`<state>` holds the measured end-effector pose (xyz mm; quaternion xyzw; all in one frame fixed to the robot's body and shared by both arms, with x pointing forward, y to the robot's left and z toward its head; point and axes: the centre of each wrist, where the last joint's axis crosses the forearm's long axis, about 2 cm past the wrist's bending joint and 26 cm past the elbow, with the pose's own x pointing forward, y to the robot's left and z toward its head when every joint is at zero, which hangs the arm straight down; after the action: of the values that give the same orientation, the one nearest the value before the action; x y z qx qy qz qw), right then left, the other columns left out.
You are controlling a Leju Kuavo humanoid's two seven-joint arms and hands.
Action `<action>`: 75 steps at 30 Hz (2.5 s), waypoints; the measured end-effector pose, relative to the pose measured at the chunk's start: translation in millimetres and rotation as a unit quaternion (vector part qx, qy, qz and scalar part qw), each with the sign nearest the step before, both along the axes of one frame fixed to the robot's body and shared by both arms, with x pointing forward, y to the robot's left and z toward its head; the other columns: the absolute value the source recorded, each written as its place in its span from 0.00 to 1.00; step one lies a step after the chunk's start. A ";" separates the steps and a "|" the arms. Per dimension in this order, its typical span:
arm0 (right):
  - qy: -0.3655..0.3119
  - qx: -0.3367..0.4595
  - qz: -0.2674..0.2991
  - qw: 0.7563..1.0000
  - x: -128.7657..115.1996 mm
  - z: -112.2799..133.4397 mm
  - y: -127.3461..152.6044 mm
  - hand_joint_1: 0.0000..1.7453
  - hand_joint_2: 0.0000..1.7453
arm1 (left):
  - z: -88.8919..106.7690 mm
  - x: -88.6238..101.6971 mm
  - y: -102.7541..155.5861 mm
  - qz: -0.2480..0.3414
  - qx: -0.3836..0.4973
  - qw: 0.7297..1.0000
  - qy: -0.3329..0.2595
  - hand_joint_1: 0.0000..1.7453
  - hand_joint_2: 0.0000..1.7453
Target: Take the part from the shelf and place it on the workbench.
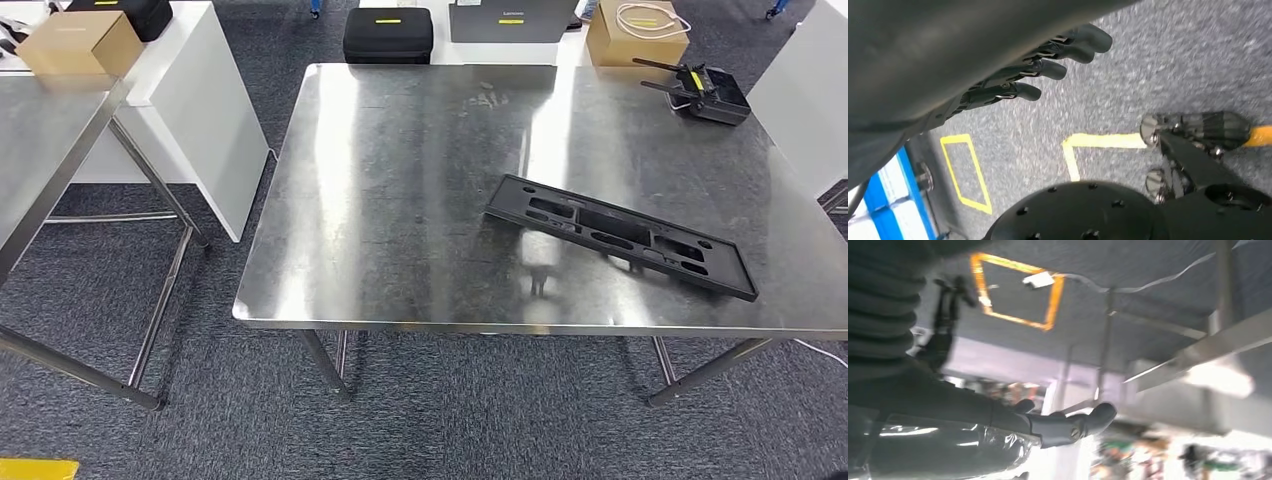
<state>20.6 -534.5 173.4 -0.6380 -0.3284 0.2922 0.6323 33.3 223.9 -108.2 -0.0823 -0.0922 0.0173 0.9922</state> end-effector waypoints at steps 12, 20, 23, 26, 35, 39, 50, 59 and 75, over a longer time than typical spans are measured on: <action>-0.056 -0.088 -0.014 0.994 -20.4 64.3 17.7 0.00 1.00 | -0.2 1.1 2.4 0.023 0.037 0.999 -0.015 0.00 0.00; -0.035 -0.059 0.015 0.998 -21.9 98.1 21.4 0.00 1.00 | -0.2 0.5 1.7 0.039 0.027 0.999 -0.001 0.00 0.00; -0.013 -0.050 0.010 0.999 -25.6 95.6 32.1 0.00 1.00 | -0.1 0.5 1.3 0.041 0.027 0.999 0.005 0.00 0.00; 0.008 -0.030 -0.002 1.000 -27.6 75.2 45.6 0.00 1.00 | 0.0 0.4 0.3 0.040 0.029 0.999 0.007 0.00 0.00; -0.081 0.110 -0.127 0.982 -7.3 -28.3 81.1 0.00 1.00 | 0.2 0.2 -1.4 0.029 0.035 0.999 0.002 0.00 0.00; -0.079 0.212 -0.132 0.965 8.1 -95.1 113.3 0.00 1.00 | 0.7 2.0 -3.5 0.029 0.039 0.999 0.001 0.00 0.00; -0.012 0.290 -0.177 0.940 8.8 -198.5 152.1 0.00 1.00 | 1.2 1.5 -7.2 0.034 0.052 0.998 0.008 0.00 0.00; -0.132 0.399 -0.310 0.853 2.7 -258.7 190.0 0.00 1.00 | 1.4 1.5 -7.1 -0.002 0.095 0.995 0.010 0.00 0.00; -0.061 0.554 -0.323 0.765 18.4 -281.2 257.2 0.00 1.00 | 1.1 4.4 -0.2 -0.049 0.149 0.987 0.013 0.00 0.00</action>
<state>39.0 -277.3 -107.7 -0.2617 -0.2457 -0.2014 0.9113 37.8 223.7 -107.1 0.0625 -0.0765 -0.0444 0.9941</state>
